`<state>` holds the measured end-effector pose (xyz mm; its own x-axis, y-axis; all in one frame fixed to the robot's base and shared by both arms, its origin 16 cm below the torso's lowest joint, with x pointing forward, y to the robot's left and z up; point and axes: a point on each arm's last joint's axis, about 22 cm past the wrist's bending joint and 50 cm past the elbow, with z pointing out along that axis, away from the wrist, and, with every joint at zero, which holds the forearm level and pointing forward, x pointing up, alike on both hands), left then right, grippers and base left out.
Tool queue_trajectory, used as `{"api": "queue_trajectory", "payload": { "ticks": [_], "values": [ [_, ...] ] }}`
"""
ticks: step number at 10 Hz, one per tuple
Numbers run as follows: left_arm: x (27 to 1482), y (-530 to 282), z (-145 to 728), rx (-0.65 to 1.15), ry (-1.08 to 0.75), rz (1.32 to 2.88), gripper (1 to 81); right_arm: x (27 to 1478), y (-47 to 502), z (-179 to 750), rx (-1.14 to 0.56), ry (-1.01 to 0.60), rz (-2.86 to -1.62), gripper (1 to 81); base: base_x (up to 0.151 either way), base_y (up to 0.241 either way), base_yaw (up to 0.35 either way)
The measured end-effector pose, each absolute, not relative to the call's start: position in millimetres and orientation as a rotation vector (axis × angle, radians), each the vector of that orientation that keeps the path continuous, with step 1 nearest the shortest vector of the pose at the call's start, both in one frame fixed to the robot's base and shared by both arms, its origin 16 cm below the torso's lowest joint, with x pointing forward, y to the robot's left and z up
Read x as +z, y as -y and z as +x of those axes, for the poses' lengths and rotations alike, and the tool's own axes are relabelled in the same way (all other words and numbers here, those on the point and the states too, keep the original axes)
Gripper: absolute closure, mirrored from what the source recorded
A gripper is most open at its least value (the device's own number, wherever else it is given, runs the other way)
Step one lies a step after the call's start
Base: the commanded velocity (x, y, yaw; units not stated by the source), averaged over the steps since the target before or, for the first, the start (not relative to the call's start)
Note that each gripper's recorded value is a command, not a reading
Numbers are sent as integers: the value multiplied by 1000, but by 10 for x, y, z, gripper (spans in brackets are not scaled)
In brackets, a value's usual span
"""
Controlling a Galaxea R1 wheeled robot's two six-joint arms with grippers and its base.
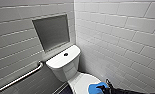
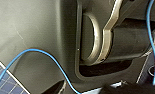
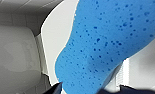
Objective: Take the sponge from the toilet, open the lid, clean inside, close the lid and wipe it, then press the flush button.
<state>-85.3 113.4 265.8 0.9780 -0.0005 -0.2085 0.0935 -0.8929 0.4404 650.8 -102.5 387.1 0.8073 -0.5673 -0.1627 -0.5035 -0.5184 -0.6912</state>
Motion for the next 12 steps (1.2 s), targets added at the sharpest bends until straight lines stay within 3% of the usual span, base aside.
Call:
{"api": "queue_trajectory", "payload": {
  "ticks": [12],
  "values": [
    [2770, -1142, -1063, -372, -95, 2663, 10, 3587, 1101, 6835, -84, -901, -2202, 10, 0, 0, 0]
  ]
}}
